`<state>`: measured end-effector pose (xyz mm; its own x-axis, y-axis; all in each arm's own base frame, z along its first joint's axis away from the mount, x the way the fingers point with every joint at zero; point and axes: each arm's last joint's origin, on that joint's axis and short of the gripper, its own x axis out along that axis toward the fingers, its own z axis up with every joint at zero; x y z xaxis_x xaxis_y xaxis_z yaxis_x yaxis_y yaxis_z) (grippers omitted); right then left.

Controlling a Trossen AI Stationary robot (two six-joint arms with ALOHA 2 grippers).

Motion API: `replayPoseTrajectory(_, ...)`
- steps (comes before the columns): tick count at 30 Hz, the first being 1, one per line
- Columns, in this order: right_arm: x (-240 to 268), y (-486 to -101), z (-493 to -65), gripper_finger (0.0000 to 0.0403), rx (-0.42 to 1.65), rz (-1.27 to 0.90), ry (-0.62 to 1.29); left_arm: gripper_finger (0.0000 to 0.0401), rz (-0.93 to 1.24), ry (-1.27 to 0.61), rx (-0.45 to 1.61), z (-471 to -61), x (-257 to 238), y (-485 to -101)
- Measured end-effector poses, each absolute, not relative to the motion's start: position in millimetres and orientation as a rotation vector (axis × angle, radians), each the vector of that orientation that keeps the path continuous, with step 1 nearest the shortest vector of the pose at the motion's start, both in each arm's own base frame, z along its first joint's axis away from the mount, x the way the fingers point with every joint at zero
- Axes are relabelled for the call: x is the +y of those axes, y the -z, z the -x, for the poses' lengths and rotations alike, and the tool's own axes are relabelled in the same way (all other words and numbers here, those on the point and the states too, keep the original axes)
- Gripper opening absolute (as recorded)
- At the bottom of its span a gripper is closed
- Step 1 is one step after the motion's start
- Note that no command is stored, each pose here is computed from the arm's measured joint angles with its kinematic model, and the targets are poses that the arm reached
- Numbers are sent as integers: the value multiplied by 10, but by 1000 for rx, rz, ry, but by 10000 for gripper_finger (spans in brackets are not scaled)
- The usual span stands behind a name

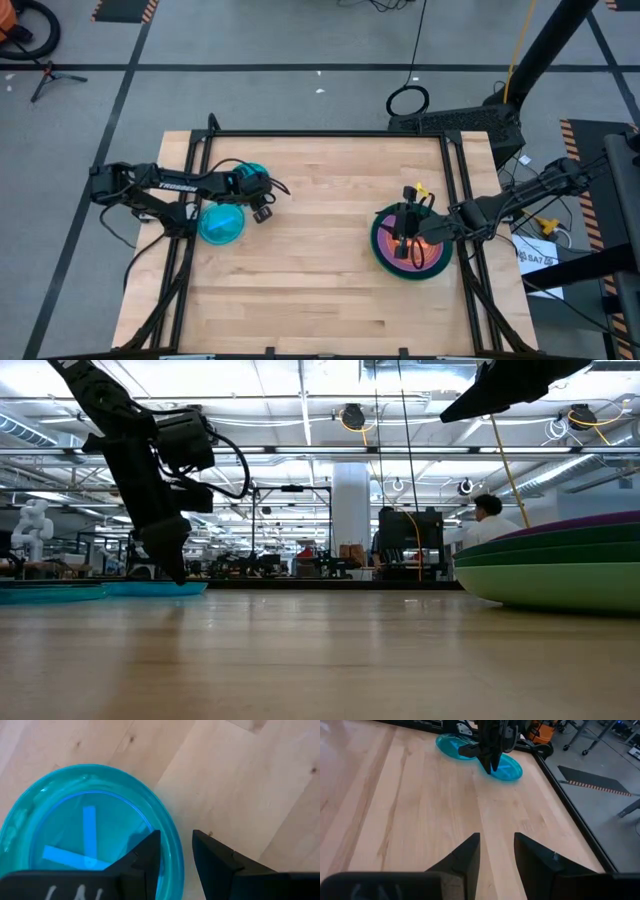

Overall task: Stack plastic plates
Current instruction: Stack the top blue plate on top of the orange plate

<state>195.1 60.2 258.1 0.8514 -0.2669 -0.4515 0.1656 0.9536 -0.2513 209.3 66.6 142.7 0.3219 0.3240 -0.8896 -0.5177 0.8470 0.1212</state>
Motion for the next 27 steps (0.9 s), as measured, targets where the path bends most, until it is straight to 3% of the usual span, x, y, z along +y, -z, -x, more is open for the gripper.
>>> replayPoseTrajectory(14, 603, -2582, -1951, 112, 503, 206, 229, 120, 193, -509, 1110, -2161, 573, -1378)
replayPoseTrajectory(27, 603, -2583, -1951, 112, 501, 196, 231, 120, 173, -576, 1127, -2155, 580, -1367)
